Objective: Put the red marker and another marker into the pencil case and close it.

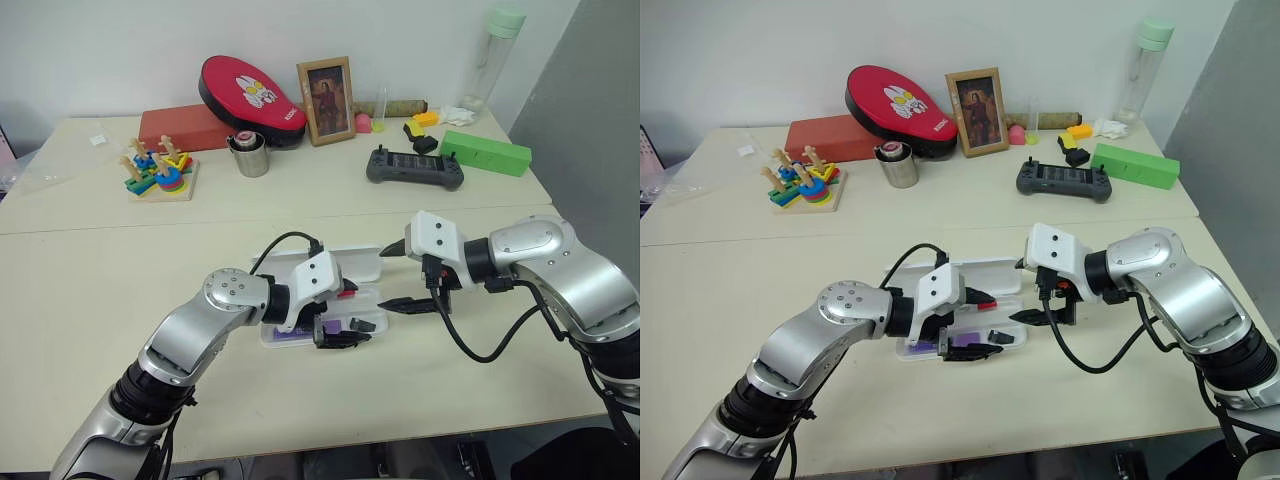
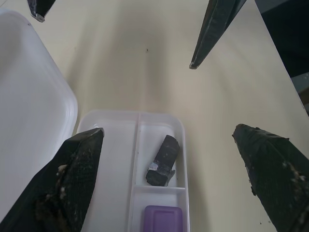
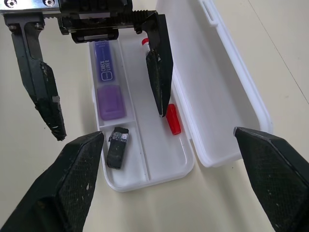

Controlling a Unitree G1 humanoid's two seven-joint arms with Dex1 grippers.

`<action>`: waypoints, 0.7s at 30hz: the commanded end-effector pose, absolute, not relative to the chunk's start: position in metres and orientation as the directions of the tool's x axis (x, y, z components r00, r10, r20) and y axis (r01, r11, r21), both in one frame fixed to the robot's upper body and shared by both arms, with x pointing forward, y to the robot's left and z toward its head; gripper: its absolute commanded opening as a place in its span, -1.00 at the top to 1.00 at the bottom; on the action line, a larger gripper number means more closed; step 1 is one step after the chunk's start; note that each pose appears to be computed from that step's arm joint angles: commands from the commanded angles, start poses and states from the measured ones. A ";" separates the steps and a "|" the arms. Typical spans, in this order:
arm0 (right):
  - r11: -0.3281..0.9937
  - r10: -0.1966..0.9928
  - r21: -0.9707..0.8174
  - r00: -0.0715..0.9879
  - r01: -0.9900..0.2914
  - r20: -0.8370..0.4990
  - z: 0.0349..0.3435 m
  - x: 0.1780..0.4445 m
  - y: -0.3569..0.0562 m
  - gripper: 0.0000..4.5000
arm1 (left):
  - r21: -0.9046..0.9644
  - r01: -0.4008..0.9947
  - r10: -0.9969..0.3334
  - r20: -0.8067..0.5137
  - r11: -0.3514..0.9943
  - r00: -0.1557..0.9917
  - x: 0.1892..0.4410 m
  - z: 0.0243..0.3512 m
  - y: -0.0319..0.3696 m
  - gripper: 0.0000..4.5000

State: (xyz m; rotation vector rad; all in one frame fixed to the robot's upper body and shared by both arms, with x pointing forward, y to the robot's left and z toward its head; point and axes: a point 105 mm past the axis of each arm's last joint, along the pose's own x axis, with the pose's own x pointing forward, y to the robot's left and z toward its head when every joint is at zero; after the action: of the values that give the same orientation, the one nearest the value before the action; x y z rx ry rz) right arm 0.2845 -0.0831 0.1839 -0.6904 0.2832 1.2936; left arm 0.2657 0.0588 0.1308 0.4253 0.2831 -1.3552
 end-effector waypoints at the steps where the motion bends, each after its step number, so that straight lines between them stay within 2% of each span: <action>1: 0.112 0.795 -0.368 0.306 -0.923 -0.525 0.201 0.285 -0.083 -1.00 | 0.179 0.976 -0.894 -0.406 0.126 0.190 0.256 0.159 0.071 -0.99; 4: 0.103 0.784 -0.371 0.305 -0.923 -0.541 0.200 0.284 -0.092 -1.00 | 0.166 0.980 -0.885 -0.433 0.109 0.172 0.244 0.164 0.085 -0.99; 10: 0.109 0.765 -0.393 0.330 -0.913 -0.553 0.202 0.287 -0.105 -1.00 | 0.198 0.966 -0.816 -0.521 0.168 0.249 0.229 0.178 0.131 -0.99; 15: 0.103 0.766 -0.394 0.325 -0.913 -0.554 0.203 0.287 -0.109 -1.00 | 0.228 0.945 -0.782 -0.533 0.234 0.322 0.221 0.194 0.155 -0.99; 21: 0.100 0.769 -0.414 0.334 -0.905 -0.545 0.209 0.294 -0.110 -1.00 | 0.315 0.852 -0.662 -0.536 0.418 0.524 0.233 0.216 0.200 -0.99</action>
State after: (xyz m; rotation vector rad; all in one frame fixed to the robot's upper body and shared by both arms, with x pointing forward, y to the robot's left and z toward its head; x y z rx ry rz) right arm 0.2910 -0.1090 0.1950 -0.7450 0.2679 1.2645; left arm 0.2265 0.1831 0.2033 0.5570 0.3732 -1.0793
